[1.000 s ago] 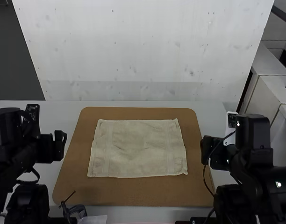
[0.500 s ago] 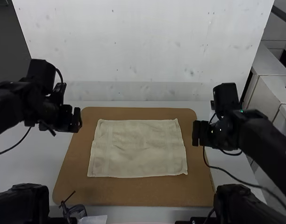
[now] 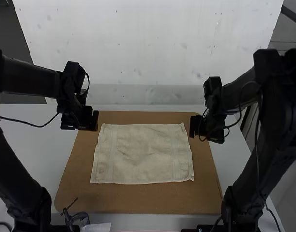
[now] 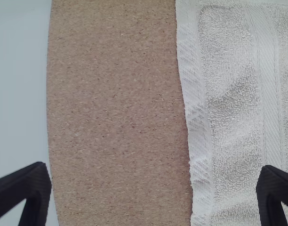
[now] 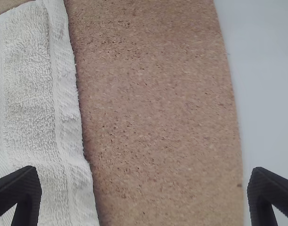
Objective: Fold the towel.
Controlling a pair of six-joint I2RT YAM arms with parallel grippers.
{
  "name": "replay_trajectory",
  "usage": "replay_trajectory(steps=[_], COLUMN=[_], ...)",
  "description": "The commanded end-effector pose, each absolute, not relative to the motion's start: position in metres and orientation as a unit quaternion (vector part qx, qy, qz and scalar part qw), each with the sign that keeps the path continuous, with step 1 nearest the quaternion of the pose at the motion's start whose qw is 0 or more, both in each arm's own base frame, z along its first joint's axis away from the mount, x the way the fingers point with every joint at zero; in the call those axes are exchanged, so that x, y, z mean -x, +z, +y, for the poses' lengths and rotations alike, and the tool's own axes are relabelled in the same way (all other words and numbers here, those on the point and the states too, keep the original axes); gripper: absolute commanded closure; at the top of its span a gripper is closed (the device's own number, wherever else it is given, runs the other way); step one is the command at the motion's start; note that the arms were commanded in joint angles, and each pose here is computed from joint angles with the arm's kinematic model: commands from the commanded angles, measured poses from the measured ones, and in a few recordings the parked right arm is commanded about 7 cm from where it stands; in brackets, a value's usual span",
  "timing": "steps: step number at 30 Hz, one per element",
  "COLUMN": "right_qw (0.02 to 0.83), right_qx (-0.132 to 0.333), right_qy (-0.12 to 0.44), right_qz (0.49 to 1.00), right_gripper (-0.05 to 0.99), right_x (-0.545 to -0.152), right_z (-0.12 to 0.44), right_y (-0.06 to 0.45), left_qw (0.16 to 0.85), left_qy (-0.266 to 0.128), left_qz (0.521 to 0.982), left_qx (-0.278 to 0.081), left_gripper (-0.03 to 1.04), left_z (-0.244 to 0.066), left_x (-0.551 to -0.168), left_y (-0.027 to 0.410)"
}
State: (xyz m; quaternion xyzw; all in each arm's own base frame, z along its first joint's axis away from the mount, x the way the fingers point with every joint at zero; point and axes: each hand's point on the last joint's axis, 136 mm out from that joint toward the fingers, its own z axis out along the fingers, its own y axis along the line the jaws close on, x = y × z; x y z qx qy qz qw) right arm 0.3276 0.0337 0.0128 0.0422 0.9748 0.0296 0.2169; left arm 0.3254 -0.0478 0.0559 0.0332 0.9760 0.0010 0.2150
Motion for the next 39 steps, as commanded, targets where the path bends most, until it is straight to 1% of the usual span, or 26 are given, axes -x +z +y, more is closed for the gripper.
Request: replay_trajectory(steps=[1,5,8,11,13,18,23,24,26,27,28,29,31,34,36,37,39], right_qw=[0.213,0.196,0.191,0.191,0.193,0.190,0.186,0.185,0.184,0.186,0.186,0.184,0.180,0.177,0.173,0.173,0.172], right_qx=[-0.028,-0.017,0.003,0.015,0.018,0.037,0.041,0.040,0.040,0.040,0.040,0.040,0.039,0.040,0.047,0.049,0.052], right_qy=[0.050,0.073,0.083,0.084,0.084,0.083,0.047,0.044,0.017,0.010,0.008,0.003,-0.008,-0.017,-0.019,-0.020,-0.021], right_qz=[0.975,0.978,0.978,0.978,0.978,0.978,0.981,0.981,0.982,0.982,0.982,0.982,0.983,0.983,0.984,0.984,0.984], right_gripper=[-0.01,-0.01,-0.01,-0.01,0.01,0.01,0.02,0.04,0.10,0.11,0.15,0.23,0.40,0.74,0.90,0.92,0.92], right_x=[-0.350,-0.374,-0.390,-0.404,-0.412,-0.420,-0.429,-0.430,-0.429,-0.429,-0.430,-0.429,-0.427,-0.424,-0.421,-0.421,-0.420], right_z=[0.052,0.067,0.076,0.082,0.086,0.103,0.102,0.101,0.095,0.093,0.093,0.091,0.088,0.086,0.086,0.086,0.087], right_y=[0.008,-0.005,-0.013,-0.019,-0.019,-0.028,-0.043,-0.045,-0.051,-0.053,-0.055,-0.057,-0.062,-0.068,-0.070,-0.070,-0.071], left_qw=[0.238,0.245,0.246,0.247,0.249,0.248,0.242,0.242,0.245,0.246,0.245,0.242,0.239,0.231,0.228,0.225,0.220], left_qy=[0.007,0.003,0.001,0.000,-0.001,-0.003,-0.003,-0.003,-0.003,-0.004,-0.003,-0.003,-0.002,-0.002,-0.002,-0.002,0.000], left_qz=[0.971,0.969,0.969,0.968,0.968,0.968,0.970,0.970,0.969,0.969,0.969,0.969,0.970,0.972,0.973,0.973,0.974], left_qx=[-0.033,-0.033,-0.034,-0.034,-0.035,-0.035,-0.036,-0.036,-0.037,-0.037,-0.037,-0.037,-0.039,-0.043,-0.047,-0.048,-0.047], left_gripper=[0.03,0.03,0.03,0.03,0.03,0.03,0.03,0.03,0.03,0.03,0.03,0.03,0.03,0.03,0.03,0.03,0.03], left_z=[-0.053,-0.055,-0.056,-0.056,-0.057,-0.057,-0.058,-0.058,-0.058,-0.058,-0.058,-0.058,-0.059,-0.062,-0.064,-0.065,-0.066], left_x=[-0.340,-0.343,-0.344,-0.345,-0.345,-0.344,-0.342,-0.342,-0.343,-0.343,-0.344,-0.344,-0.344,-0.344,-0.346,-0.347,-0.353], left_y=[0.070,0.074,0.075,0.076,0.077,0.077,0.072,0.071,0.070,0.071,0.069,0.067,0.065,0.060,0.057,0.056,0.051])
